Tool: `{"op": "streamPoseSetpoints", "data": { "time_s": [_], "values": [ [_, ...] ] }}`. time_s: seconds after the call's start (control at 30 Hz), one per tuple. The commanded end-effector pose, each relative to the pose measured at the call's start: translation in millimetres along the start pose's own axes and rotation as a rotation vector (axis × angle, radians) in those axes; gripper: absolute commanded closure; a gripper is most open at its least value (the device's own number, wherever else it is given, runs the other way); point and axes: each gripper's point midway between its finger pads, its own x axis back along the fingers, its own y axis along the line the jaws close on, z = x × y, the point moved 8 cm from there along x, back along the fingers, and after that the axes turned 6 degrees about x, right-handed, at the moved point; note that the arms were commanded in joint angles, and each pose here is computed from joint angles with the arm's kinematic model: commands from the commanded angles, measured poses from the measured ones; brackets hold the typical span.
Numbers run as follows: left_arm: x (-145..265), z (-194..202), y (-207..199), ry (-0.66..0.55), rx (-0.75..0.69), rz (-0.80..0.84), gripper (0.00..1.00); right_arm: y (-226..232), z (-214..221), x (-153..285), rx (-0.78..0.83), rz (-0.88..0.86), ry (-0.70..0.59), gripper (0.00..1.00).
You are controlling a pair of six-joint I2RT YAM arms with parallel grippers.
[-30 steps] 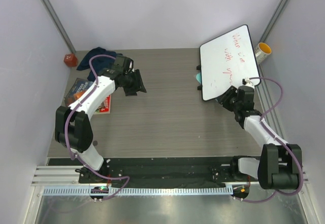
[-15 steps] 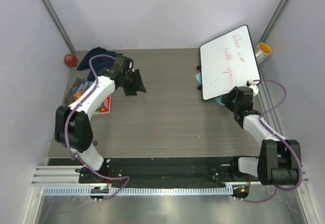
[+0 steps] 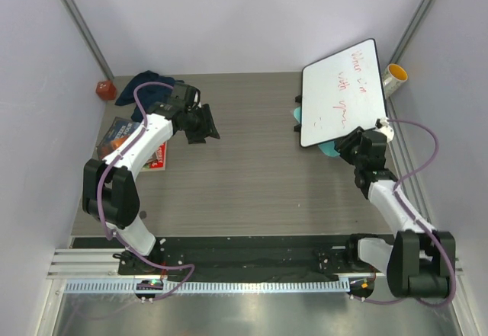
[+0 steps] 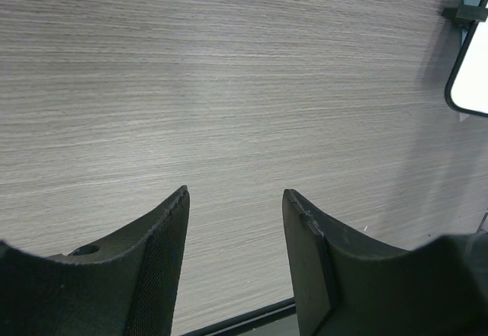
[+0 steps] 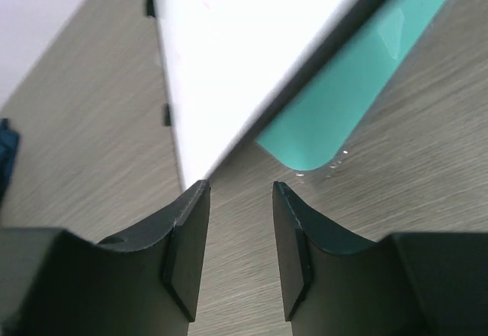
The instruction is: Fold and stack the t-shirts
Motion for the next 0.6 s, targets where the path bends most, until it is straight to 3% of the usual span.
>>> {"op": "streamPoseSetpoints", "data": {
  "time_s": [0.0,0.4,0.57],
  "values": [
    [7,-5,-5,-0.03,-0.004,0.033,0.47,10,-20,26,0.013,-0.047,-0.08,0.55],
    [13,-6,-4,-0.048,-0.02,0.028,0.47,14,-32,-3,-0.028,0.027,-0.07,0.48],
    [12,-6,-5,-0.045,-0.019,0.029,0.47,11,-40,-2,-0.025,0.031,-0.169,0.48]
  ]
}}
